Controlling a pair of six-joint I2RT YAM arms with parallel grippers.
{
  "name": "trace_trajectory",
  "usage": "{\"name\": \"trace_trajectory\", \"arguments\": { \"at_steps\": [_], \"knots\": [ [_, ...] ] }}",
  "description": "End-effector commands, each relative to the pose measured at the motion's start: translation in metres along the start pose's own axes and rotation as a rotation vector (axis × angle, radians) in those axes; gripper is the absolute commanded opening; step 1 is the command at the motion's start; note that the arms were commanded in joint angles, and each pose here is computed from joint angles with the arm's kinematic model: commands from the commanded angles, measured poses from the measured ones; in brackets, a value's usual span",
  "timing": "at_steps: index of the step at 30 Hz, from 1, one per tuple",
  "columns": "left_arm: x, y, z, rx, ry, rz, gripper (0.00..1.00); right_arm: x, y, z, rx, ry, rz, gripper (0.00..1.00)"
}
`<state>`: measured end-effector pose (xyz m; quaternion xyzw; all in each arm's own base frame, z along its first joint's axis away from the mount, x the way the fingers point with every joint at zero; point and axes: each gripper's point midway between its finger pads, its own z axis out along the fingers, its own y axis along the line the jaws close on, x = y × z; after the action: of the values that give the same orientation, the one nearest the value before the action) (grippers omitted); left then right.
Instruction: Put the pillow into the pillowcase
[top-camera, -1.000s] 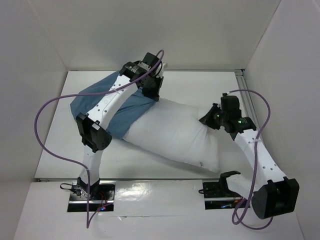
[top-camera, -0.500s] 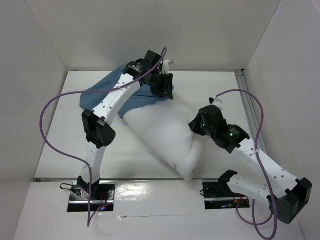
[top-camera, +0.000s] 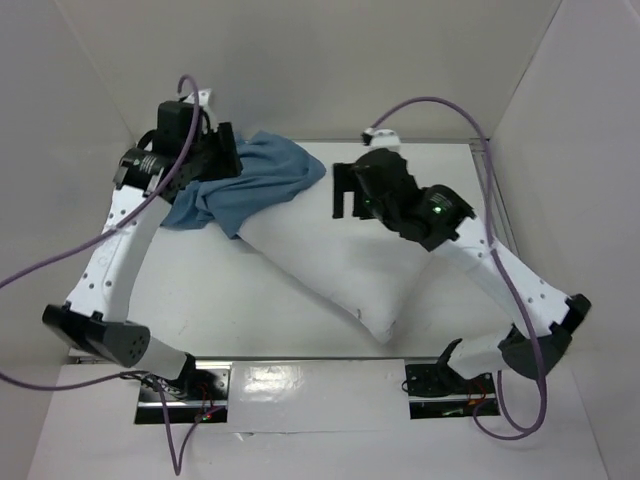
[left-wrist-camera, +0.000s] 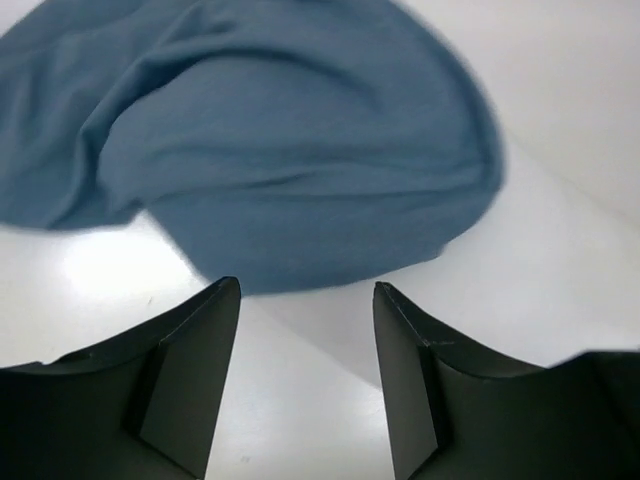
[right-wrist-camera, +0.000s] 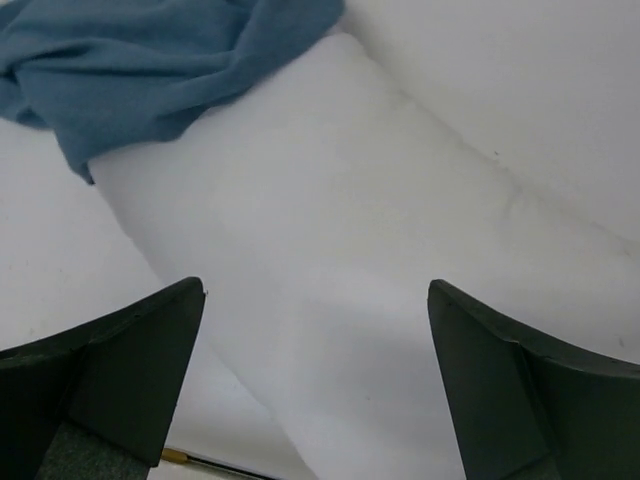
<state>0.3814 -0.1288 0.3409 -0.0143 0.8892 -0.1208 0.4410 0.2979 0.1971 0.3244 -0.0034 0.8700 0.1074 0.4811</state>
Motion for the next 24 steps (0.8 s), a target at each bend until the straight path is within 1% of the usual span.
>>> {"name": "trace_trajectory", "arguments": {
  "at_steps": [1, 2, 3, 4, 5, 6, 7, 8, 9, 10, 11, 12, 13, 14, 15, 16, 17, 18, 20, 21, 24],
  "knots": [
    [0.038, 0.041, 0.010, -0.138, 0.048, -0.075, 0.68, 0.018, 0.049, 0.023, -0.024, 0.038, -0.243, 1.00],
    [0.051, 0.048, 0.012, -0.151, 0.064, -0.089, 0.68, 0.020, 0.062, 0.029, -0.043, 0.045, -0.271, 1.00],
    [0.065, 0.052, 0.014, -0.157, 0.077, -0.100, 0.70, 0.022, 0.075, 0.036, -0.066, 0.052, -0.301, 1.00],
    [0.104, 0.067, 0.025, -0.194, 0.154, -0.114, 0.73, 0.039, 0.089, 0.056, -0.068, 0.097, -0.374, 1.00],
    [0.106, 0.066, 0.023, -0.182, 0.111, -0.146, 0.77, 0.035, 0.105, 0.058, -0.092, 0.084, -0.390, 1.00],
    [0.118, 0.075, 0.025, -0.210, 0.113, -0.170, 0.80, 0.039, 0.110, 0.067, -0.087, 0.095, -0.410, 1.00],
    [0.150, 0.083, 0.032, -0.232, 0.162, -0.192, 0.88, 0.054, 0.122, 0.080, -0.104, 0.135, -0.462, 1.00],
    [0.158, 0.085, 0.033, -0.233, 0.158, -0.211, 0.91, 0.065, 0.125, 0.087, -0.114, 0.162, -0.487, 1.00],
    [0.154, 0.083, 0.032, -0.213, 0.105, -0.235, 0.91, 0.065, 0.136, 0.095, -0.149, 0.146, -0.486, 1.00],
    [0.176, 0.084, 0.036, -0.191, 0.139, -0.237, 0.91, 0.070, 0.135, 0.106, -0.152, 0.165, -0.493, 1.00],
    [0.178, 0.082, 0.038, -0.173, 0.122, -0.240, 0.91, 0.088, 0.140, 0.119, -0.160, 0.208, -0.510, 1.00],
    [0.180, 0.082, 0.040, -0.168, 0.106, -0.269, 0.91, 0.085, 0.134, 0.133, -0.157, 0.215, -0.486, 0.96],
    [0.186, 0.083, 0.046, -0.160, 0.088, -0.271, 0.88, 0.102, 0.126, 0.146, -0.151, 0.260, -0.490, 0.88],
    [0.187, 0.083, 0.049, -0.158, 0.081, -0.280, 0.86, 0.102, 0.124, 0.151, -0.167, 0.269, -0.474, 0.71],
    [0.187, 0.085, 0.050, -0.166, 0.069, -0.280, 0.81, 0.103, 0.121, 0.159, -0.209, 0.297, -0.441, 0.22],
    [0.188, 0.085, 0.054, -0.175, 0.072, -0.261, 0.81, 0.101, 0.118, 0.161, -0.220, 0.307, -0.427, 0.00],
    [0.193, 0.087, 0.061, -0.213, 0.084, -0.238, 0.81, 0.097, 0.116, 0.160, -0.234, 0.307, -0.413, 0.00],
    [0.196, 0.091, 0.065, -0.235, 0.096, -0.234, 0.81, 0.081, 0.117, 0.154, -0.282, 0.283, -0.387, 0.00],
    [0.201, 0.092, 0.073, -0.259, 0.118, -0.220, 0.80, 0.061, 0.119, 0.145, -0.337, 0.235, -0.359, 0.00],
    [0.205, 0.093, 0.080, -0.270, 0.142, -0.216, 0.79, 0.051, 0.112, 0.138, -0.374, 0.235, -0.330, 0.00],
    [0.192, 0.096, 0.091, -0.294, 0.100, -0.202, 0.78, 0.036, 0.107, 0.136, -0.431, 0.231, -0.288, 0.00]
  ]
}}
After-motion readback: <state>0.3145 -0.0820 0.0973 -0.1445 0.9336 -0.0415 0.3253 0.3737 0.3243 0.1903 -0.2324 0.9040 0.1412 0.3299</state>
